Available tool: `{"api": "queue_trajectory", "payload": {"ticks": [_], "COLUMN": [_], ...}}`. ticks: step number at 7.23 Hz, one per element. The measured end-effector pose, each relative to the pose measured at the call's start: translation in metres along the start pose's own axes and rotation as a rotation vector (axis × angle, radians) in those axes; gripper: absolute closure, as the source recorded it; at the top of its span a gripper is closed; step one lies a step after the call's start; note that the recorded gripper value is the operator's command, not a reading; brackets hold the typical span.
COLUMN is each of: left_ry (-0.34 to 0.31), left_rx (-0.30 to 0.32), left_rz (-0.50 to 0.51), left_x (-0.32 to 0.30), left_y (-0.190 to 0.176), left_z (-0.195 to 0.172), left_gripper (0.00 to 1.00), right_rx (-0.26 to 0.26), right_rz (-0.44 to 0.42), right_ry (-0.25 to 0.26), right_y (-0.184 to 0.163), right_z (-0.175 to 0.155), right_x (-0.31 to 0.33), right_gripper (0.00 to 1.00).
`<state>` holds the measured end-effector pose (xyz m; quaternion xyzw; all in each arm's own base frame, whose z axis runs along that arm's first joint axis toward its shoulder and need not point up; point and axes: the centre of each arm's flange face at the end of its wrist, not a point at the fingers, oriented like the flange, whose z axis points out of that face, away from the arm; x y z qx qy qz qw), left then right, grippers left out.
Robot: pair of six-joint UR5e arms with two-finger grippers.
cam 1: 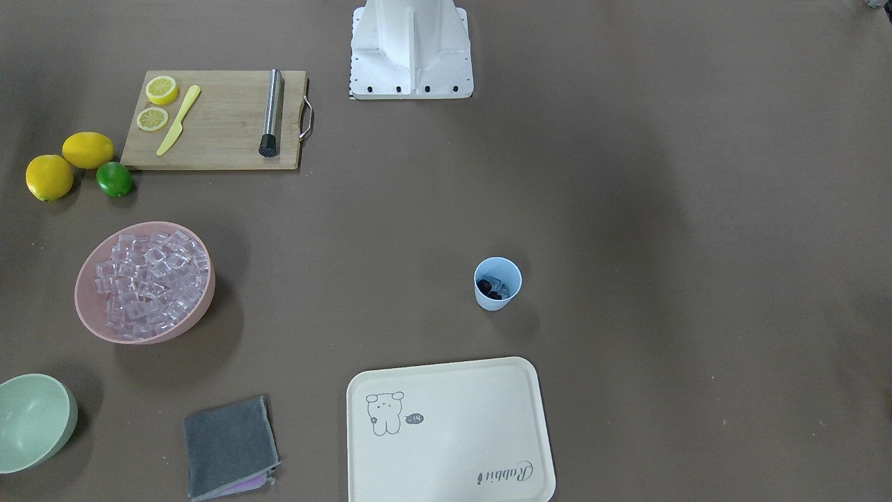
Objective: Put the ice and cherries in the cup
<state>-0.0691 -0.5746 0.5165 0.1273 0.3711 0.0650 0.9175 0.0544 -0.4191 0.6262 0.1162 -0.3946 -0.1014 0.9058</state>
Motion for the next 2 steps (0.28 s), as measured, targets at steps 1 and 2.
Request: {"api": "queue_trajectory", "payload": {"ticks": [1, 2], "left_ry": [-0.002, -0.002], "left_rx": [-0.017, -0.032], "left_rz": [-0.013, -0.025], "left_x": [-0.008, -0.014], "left_y": [0.013, 0.025], "left_z": [0.008, 0.016], "left_gripper": [0.02, 0.02], "right_rx": [0.000, 0.000], "right_rz": [0.000, -0.001], "right_ry": [0.000, 0.000], "right_y": [0.001, 0.001], "right_z": [0.001, 0.001], "right_x": [0.001, 0.001], "right_gripper": [0.01, 0.01]}}
